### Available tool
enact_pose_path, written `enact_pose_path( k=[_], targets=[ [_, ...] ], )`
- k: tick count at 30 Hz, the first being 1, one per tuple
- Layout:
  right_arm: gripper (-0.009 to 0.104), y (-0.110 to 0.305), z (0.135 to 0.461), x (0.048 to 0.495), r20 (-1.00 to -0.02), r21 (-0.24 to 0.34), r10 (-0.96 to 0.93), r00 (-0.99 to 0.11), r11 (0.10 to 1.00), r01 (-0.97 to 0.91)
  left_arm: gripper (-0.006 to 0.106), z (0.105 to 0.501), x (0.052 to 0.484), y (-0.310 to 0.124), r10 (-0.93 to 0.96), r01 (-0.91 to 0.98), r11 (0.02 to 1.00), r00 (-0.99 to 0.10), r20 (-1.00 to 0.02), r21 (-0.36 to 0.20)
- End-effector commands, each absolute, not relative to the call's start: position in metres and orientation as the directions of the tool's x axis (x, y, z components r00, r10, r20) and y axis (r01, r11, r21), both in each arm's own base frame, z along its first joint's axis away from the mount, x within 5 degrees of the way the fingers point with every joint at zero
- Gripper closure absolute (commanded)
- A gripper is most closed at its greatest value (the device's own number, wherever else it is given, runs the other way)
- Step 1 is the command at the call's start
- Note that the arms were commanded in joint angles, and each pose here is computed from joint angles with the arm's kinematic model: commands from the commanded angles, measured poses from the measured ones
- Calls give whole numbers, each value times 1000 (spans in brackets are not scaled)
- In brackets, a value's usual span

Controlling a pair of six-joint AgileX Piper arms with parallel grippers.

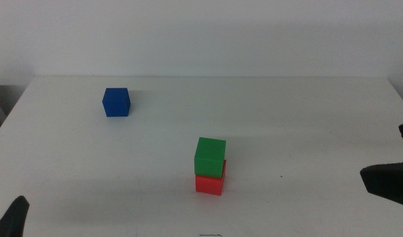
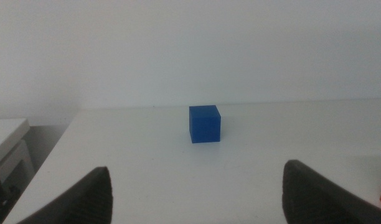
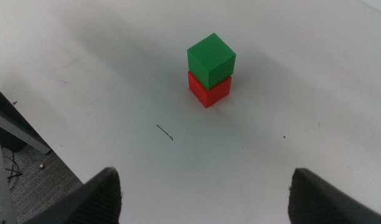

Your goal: Stack red cubes first, then green, then blue cubes in a specific spot.

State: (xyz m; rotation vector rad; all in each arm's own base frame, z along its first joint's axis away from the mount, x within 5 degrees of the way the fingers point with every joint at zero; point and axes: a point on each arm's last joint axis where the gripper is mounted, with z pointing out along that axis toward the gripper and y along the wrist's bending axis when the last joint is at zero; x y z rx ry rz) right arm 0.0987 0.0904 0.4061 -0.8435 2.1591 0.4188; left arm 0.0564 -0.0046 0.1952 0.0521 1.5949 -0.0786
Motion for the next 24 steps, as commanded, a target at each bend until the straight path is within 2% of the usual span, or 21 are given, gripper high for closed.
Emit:
enact_pose_path(
  k=[1,4,7,12,19,24],
  targets=[
    [23,90,418,100,-809,7,-399,-431,727,-687,7,215,56,-4,-62,83,995,64,-996,-57],
    [23,90,418,100,-809,7,-399,-431,727,-687,7,243,65,-2,-69,29,997,-49,-996,-70],
    [23,90,418,100,-809,7,-399,-431,727,-687,7,276,82,-1,-61,-3,998,-235,-970,-63],
    [23,90,418,100,-810,7,-399,-430,727,-687,7,308,116,-2,-69,-27,998,-536,-842,-65],
    [23,90,418,100,-810,7,-399,-430,727,-687,7,327,173,-5,-90,-39,995,-691,-718,-88],
    [23,90,418,100,-810,7,-399,-430,727,-687,7,335,213,-7,-107,-44,993,-731,-674,-111]
  ],
)
